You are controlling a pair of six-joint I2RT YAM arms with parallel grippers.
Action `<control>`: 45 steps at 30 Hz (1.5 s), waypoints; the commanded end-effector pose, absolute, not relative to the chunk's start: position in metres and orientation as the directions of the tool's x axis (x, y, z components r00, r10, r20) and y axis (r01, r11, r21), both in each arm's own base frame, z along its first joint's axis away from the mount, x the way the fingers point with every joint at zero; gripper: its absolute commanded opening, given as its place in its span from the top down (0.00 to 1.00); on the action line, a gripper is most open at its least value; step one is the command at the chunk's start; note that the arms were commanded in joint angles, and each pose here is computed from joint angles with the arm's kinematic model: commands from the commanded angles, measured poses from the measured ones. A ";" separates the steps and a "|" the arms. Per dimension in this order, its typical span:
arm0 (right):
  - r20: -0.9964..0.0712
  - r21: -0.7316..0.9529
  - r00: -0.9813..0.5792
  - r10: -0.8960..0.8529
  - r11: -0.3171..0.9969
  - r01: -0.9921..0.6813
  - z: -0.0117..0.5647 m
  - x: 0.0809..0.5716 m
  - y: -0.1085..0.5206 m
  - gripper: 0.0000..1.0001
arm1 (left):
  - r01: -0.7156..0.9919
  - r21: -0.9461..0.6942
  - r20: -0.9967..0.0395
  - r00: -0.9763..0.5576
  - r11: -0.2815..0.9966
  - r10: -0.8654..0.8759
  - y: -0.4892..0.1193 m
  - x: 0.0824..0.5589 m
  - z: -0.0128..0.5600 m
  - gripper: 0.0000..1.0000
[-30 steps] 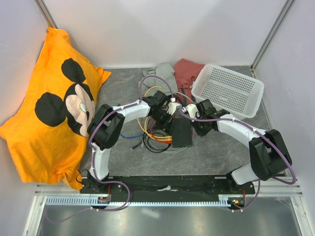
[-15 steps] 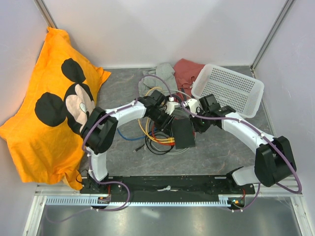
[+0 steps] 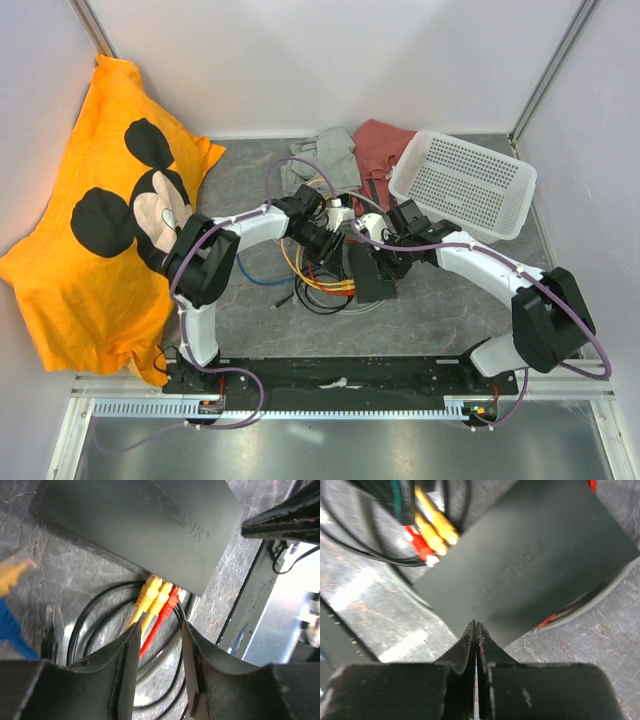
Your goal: Pull the plug from the switch port
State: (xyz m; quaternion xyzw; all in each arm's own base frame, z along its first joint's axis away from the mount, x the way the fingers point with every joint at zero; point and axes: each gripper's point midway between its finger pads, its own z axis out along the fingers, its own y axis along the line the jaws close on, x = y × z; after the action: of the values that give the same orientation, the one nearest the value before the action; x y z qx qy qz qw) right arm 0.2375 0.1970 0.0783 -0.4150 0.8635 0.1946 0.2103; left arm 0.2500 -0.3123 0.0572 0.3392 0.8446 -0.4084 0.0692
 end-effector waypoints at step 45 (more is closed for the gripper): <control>-0.401 0.054 -0.592 -0.699 0.627 -0.777 0.028 0.250 0.172 1.00 | 0.415 -0.850 -0.212 -0.833 0.324 0.511 -0.348 0.242 0.024 0.62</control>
State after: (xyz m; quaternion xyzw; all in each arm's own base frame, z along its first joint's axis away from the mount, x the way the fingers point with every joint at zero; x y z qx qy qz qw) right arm 0.2519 0.1856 0.0469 -0.4119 0.8781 0.1450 0.1956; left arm 0.2446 -0.3417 0.0275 0.2956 0.8109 -0.5043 -0.0264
